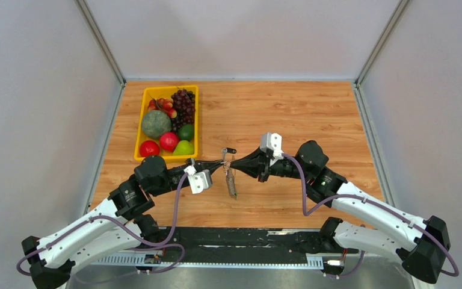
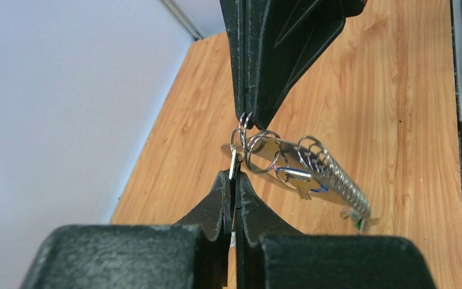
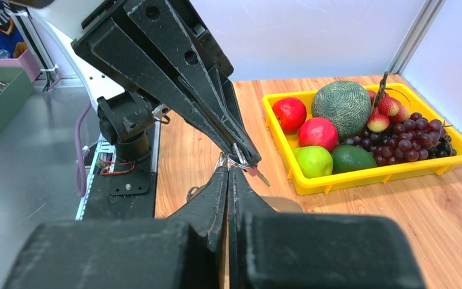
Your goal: Remove the keys from the keyring
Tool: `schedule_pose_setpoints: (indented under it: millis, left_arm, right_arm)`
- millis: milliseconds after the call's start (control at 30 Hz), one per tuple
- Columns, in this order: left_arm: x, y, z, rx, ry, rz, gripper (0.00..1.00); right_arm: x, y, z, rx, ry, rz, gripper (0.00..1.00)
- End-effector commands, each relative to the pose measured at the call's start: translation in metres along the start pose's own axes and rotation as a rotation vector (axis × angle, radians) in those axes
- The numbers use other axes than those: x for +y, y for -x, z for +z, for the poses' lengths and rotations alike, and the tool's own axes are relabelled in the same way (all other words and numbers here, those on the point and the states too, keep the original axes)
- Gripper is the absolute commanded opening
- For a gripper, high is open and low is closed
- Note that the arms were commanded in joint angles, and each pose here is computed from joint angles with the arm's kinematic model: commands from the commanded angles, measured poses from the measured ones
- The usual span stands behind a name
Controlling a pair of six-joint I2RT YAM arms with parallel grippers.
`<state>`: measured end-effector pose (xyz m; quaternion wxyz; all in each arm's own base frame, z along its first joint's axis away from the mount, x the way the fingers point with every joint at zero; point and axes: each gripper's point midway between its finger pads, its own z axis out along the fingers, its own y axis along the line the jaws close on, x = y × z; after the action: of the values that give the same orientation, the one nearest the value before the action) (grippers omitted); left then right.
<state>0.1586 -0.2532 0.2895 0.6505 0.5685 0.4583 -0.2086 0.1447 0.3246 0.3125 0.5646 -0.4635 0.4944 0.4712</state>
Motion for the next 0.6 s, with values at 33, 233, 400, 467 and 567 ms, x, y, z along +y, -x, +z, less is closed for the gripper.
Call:
schedule_pose_setpoints:
  millis: [33,233,400,467,567]
  left_arm:
    - [-0.003,0.011,0.005,-0.05,-0.029,0.018,0.0]
    - [-0.011,0.01,0.009,-0.053,-0.074,0.008,0.0]
    - [-0.015,0.009,0.01,-0.051,-0.086,0.014,0.0]
    - [-0.016,0.008,0.011,-0.046,-0.087,0.017,0.0]
    - [-0.013,0.006,0.01,-0.037,-0.071,0.022,0.0]
  right_arm:
    - [-0.002,0.036,-0.003,-0.123,-0.028,-0.043,0.0]
    - [-0.013,0.04,-0.007,-0.156,-0.103,-0.017,0.0]
    - [-0.031,0.048,-0.016,-0.212,-0.239,0.038,0.0]
    - [-0.037,0.05,-0.017,-0.22,-0.273,0.076,0.0]
    - [-0.04,0.049,-0.013,-0.205,-0.282,0.13,0.0]
